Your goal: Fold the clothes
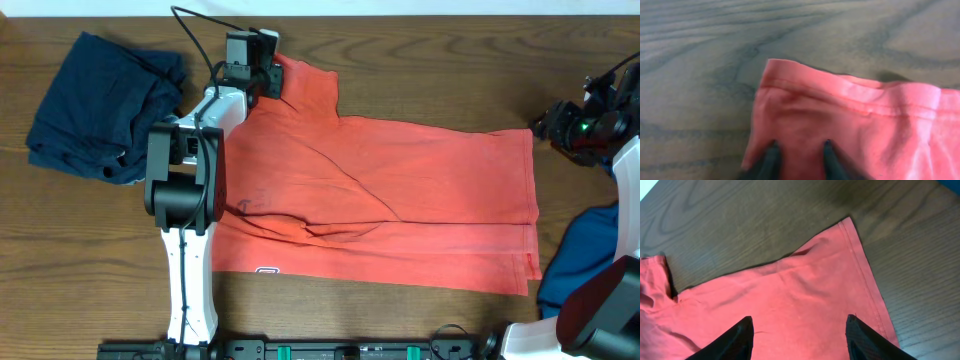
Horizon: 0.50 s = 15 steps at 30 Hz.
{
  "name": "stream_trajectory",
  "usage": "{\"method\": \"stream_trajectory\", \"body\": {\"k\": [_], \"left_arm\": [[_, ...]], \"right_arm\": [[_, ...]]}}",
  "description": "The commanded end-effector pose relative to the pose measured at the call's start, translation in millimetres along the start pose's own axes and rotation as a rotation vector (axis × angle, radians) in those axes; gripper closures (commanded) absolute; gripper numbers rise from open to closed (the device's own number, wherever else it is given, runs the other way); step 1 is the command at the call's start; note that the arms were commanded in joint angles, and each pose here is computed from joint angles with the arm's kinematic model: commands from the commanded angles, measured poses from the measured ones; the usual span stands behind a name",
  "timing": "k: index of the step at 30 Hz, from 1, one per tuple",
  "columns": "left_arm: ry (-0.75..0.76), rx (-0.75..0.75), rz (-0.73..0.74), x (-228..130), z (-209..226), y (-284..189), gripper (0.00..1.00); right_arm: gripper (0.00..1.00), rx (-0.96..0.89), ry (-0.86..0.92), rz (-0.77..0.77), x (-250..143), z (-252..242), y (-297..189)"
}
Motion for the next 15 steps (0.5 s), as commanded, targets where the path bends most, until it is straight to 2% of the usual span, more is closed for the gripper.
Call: {"method": "stream_trajectory", "body": {"k": [1,15], "left_arm": [[0.004,-0.008,0.036,-11.7,-1.4,8.9,0.94],[-0.002,-0.005,0.005,32.5,-5.0,-50.0,0.94]], "right_arm": [[0.43,0.001,-0.014,0.014,-2.7,2.1,3.0],[0.43,0.0,-0.014,0.016,-3.0,2.1,3.0]]}}
Point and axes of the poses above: each gripper's point midway between its finger pads, its own y axis out along the fingers, its own z axis along the line the jaws close on, x = y × z, the point moved 10 cm from there along -y, back along the fingers, and after that the axes turned 3 degrees about y, right-handed, at the moved point
